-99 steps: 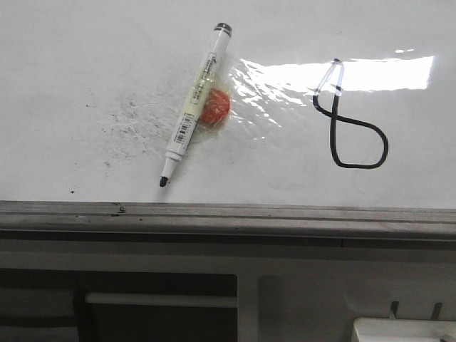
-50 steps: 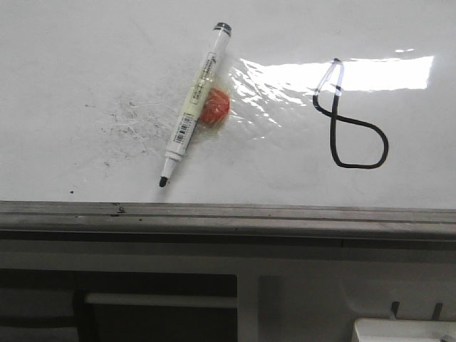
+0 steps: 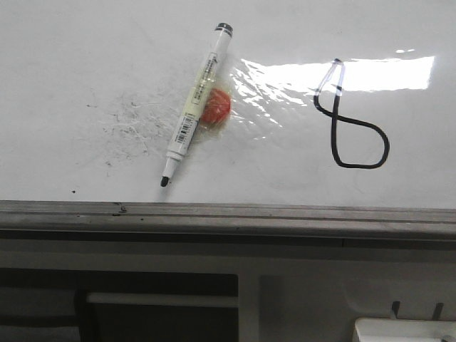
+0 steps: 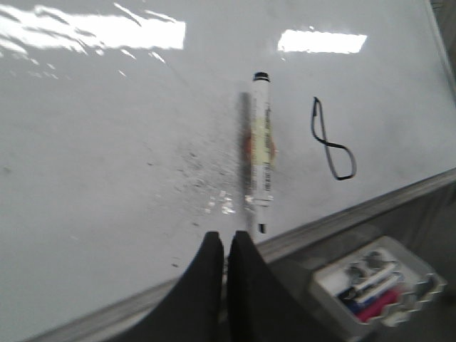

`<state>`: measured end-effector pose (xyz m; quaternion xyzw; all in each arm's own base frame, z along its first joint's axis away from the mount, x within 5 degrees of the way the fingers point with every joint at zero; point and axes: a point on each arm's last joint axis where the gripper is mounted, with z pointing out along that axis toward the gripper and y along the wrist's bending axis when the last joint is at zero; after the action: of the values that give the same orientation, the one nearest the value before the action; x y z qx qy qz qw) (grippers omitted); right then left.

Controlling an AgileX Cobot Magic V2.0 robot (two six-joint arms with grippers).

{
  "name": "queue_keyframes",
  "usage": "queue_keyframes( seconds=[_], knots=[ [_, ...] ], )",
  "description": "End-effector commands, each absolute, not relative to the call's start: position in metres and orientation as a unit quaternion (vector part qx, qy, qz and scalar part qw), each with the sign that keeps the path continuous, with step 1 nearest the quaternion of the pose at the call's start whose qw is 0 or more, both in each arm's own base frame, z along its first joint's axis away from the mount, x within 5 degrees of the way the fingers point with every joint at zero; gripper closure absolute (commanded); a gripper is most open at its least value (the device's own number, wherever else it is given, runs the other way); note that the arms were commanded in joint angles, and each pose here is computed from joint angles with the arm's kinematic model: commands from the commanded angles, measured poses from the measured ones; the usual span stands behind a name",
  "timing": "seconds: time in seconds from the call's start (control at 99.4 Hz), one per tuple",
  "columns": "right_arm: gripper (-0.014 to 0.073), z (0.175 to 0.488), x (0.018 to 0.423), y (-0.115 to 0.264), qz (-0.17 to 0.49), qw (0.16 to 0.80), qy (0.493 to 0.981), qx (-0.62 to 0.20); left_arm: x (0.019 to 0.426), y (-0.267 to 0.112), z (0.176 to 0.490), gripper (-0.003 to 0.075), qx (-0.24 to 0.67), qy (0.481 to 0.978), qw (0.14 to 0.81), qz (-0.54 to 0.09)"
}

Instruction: Write number 8 on whiteboard

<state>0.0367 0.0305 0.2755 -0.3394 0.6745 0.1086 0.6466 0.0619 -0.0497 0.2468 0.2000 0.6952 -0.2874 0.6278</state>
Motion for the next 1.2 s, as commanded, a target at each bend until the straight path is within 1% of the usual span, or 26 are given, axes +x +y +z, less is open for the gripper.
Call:
queue_keyframes(
  seconds=[0.0, 0.01, 0.03, 0.04, 0.091, 0.101, 0.111, 0.151, 0.171, 0.181, 0.221, 0.332, 0.382, 0.453, 0.543, 0.684, 0.815, 1.187],
  knots=[
    [0.0658, 0.289, 0.037, 0.029, 0.107, 0.679, 0.651, -0.322, 0.061, -0.047, 0.251, 0.0741, 0.267, 0.644, 0.685, -0.209],
    [0.0658, 0.289, 0.037, 0.029, 0.107, 0.679, 0.651, -0.322, 0.061, -0.046, 0.25, 0.0741, 0.274, 0.637, 0.693, -0.195],
    [0.0659, 0.289, 0.037, 0.029, 0.107, 0.679, 0.651, -0.322, 0.062, -0.045, 0.248, 0.0741, 0.267, 0.638, 0.696, -0.191],
    [0.0659, 0.289, 0.037, 0.029, 0.107, 0.679, 0.651, -0.322, 0.061, -0.044, 0.248, 0.0741, 0.275, 0.629, 0.705, -0.178],
    [0.0659, 0.289, 0.037, 0.029, 0.107, 0.679, 0.651, -0.322, 0.061, -0.038, 0.242, 0.0741, 0.243, 0.627, 0.722, -0.164],
    [0.0658, 0.289, 0.037, 0.029, 0.107, 0.679, 0.651, -0.322, 0.062, -0.037, 0.241, 0.0741, 0.229, 0.634, 0.719, -0.171],
    [0.0658, 0.289, 0.037, 0.029, 0.107, 0.679, 0.651, -0.322, 0.061, -0.037, 0.241, 0.0741, 0.234, 0.626, 0.726, -0.16],
    [0.0659, 0.289, 0.037, 0.029, 0.107, 0.679, 0.651, -0.322, 0.06, -0.032, 0.237, 0.0741, 0.214, 0.624, 0.737, -0.149],
    [0.0658, 0.289, 0.037, 0.029, 0.107, 0.679, 0.651, -0.322, 0.059, -0.031, 0.235, 0.0741, 0.198, 0.63, 0.735, -0.151],
    [0.0658, 0.289, 0.037, 0.029, 0.107, 0.679, 0.651, -0.322, 0.058, -0.03, 0.234, 0.0741, 0.208, 0.625, 0.739, -0.141],
    [0.0658, 0.289, 0.037, 0.029, 0.107, 0.679, 0.651, -0.322, 0.055, -0.027, 0.231, 0.0741, 0.196, 0.628, 0.743, -0.125],
    [0.0659, 0.289, 0.037, 0.029, 0.107, 0.679, 0.651, -0.322, 0.051, -0.02, 0.213, 0.0741, 0.16, 0.677, 0.713, -0.09],
    [0.0658, 0.289, 0.037, 0.029, 0.107, 0.679, 0.651, -0.322, 0.051, -0.016, 0.206, 0.0741, 0.129, 0.696, 0.702, -0.079],
    [0.0659, 0.289, 0.037, 0.029, 0.107, 0.679, 0.651, -0.322, 0.053, -0.013, 0.197, 0.0741, 0.08, 0.718, 0.687, -0.082],
    [0.0658, 0.289, 0.037, 0.029, 0.107, 0.679, 0.651, -0.322, 0.054, -0.011, 0.19, 0.0741, 0.032, 0.73, 0.676, -0.098],
    [0.0659, 0.289, 0.037, 0.029, 0.107, 0.679, 0.651, -0.322, 0.054, -0.012, 0.185, 0.0741, 0.033, 0.748, 0.656, -0.095],
    [0.0658, 0.289, 0.037, 0.029, 0.107, 0.679, 0.651, -0.322, 0.052, -0.013, 0.177, 0.0741, 0.039, 0.777, 0.621, -0.097],
    [0.0658, 0.289, 0.037, 0.029, 0.107, 0.679, 0.651, -0.322, 0.052, -0.013, 0.177, 0.0741, 0.036, 0.777, 0.621, -0.101]
  ],
)
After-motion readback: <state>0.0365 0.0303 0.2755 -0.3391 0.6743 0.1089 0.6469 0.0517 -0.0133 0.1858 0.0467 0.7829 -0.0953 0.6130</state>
